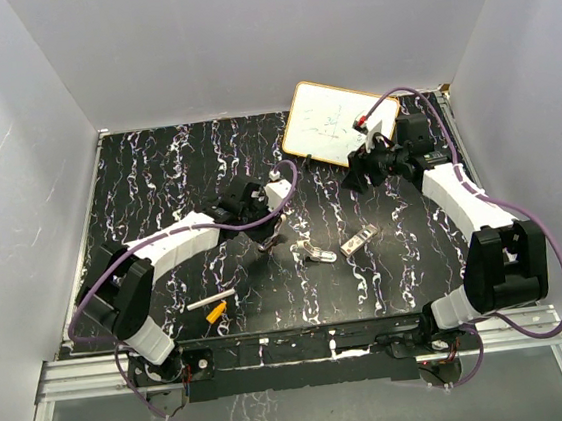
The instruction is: Load the staples into the stapler
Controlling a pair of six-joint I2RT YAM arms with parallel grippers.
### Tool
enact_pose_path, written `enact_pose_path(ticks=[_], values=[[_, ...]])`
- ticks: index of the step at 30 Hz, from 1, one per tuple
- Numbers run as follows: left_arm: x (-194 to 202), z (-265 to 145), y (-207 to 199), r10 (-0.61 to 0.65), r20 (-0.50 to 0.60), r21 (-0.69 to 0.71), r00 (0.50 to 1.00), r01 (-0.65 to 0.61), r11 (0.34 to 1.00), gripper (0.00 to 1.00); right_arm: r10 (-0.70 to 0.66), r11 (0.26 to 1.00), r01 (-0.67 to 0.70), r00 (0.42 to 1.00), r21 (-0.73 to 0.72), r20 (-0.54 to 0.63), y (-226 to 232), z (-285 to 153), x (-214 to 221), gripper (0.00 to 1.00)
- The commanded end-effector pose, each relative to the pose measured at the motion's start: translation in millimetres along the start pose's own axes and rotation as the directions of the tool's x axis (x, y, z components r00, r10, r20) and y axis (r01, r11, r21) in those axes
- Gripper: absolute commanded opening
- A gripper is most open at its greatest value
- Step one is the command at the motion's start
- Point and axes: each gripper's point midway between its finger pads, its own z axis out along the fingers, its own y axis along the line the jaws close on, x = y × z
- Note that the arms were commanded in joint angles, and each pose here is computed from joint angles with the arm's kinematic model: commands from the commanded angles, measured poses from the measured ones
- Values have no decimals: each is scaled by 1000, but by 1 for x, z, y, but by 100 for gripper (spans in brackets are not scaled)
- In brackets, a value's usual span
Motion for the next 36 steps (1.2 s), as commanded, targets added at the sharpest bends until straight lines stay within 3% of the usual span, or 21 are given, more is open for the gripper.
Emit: enact_pose_path(ticks=[1, 36], values=[[-1, -1, 2, -8, 7, -19, 1000, 9, 1000, 0, -55, 998, 55, 996, 1, 74, 2, -8, -18, 65], [1, 11, 6, 1, -36, -47, 999, -3, 999, 0, -26, 999, 28, 998, -25, 64, 2, -6, -8, 66]])
